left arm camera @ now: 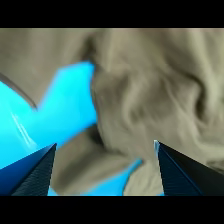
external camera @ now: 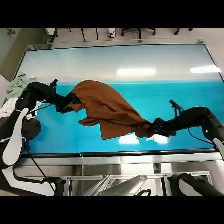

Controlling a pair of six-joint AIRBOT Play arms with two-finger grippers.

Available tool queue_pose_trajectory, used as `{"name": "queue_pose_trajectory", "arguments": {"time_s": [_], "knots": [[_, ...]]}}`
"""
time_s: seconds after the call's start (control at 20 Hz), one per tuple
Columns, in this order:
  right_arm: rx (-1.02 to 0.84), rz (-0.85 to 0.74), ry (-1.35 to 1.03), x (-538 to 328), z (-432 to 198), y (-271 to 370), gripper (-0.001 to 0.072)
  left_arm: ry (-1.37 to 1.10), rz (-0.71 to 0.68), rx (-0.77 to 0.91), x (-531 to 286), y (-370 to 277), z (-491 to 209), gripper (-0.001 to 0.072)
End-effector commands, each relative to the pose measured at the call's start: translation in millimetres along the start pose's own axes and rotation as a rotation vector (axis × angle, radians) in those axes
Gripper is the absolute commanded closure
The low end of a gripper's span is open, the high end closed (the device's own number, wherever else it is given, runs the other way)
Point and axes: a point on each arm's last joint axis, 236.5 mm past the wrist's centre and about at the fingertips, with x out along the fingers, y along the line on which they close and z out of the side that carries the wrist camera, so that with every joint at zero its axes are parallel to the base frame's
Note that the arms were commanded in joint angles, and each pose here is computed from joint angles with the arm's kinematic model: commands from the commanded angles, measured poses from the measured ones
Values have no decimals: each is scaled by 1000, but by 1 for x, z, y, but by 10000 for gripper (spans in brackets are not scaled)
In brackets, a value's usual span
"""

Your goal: Fold the shirts.

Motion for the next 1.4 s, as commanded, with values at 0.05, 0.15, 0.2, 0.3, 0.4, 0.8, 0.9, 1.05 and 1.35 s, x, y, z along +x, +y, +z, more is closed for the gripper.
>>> {"name": "queue_pose_trajectory", "arguments": {"time_s": [0.05,0.15,0.2,0.3,0.4,0.8,0.9,1.05,1.35], "knots": [[-36,-26,-2,39,11,3,211,41,-10,-40,46,17,17,13],[-33,-29,-25,39,17,2,255,67,-3,-25,61,15,19,14],[-36,-27,-23,38,17,4,436,73,5,-16,64,16,21,75],[-42,-26,-20,37,16,4,527,60,7,-4,66,14,28,234],[-44,-27,-30,37,18,4,689,35,6,-8,70,14,37,239],[-48,-30,-47,37,23,4,686,-18,-21,49,107,-26,37,558],[-75,-30,-57,34,27,6,686,-23,-24,85,112,-38,33,694],[-125,-5,-97,3,42,20,686,-160,-70,135,63,-72,54,694],[-436,49,-645,-223,91,132,686,-843,-306,466,-297,-229,25,695]]}}
